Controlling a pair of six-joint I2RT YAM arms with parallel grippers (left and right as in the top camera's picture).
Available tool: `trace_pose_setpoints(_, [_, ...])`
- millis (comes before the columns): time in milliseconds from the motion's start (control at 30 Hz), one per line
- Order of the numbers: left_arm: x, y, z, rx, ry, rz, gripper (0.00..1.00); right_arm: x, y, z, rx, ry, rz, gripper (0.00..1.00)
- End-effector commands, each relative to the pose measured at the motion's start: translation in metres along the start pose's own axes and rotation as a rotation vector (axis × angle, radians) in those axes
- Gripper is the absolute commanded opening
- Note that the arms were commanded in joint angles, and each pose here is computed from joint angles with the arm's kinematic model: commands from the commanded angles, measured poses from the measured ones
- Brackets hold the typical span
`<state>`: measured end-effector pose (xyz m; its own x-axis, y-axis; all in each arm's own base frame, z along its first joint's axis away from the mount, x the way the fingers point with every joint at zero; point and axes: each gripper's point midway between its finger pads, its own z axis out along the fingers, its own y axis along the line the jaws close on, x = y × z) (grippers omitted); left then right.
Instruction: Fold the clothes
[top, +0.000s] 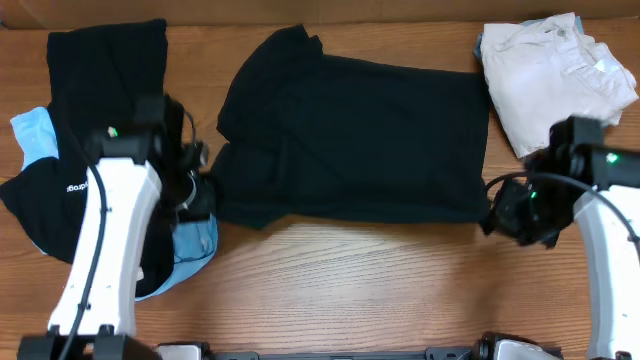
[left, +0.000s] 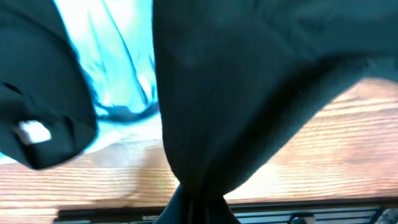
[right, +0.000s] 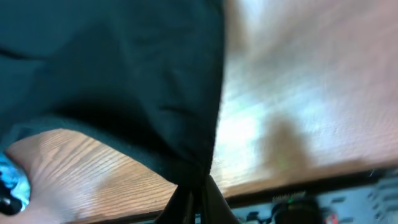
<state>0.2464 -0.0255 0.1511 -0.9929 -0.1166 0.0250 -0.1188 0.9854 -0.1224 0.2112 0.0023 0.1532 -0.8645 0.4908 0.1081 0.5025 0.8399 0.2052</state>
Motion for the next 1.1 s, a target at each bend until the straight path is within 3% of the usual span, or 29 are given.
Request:
trace_pose_setpoints(0, [0.021,0.001,0.015,0.003,0.018,-0.062,0.04,0.011,-0.01,0.01,0.018,0.009,0.141,0.04])
trace_pose_setpoints(233, [0.037,0.004,0.026,-0.011,0.044,-0.077,0.04,0.039,-0.022,0.019,0.025,0.027,0.252,0.04])
trace_pose_setpoints(600, [0.041,0.017,-0.012,-0.092,-0.176,-0.126,0.04,0.077,-0.038,0.003,-0.009,-0.116,0.309,0.04])
trace_pose_setpoints(1067, [-0.091,-0.004,0.022,-0.031,-0.419,-0.078,0.04,0.005,-0.023,0.014,-0.037,-0.228,0.302,0.04])
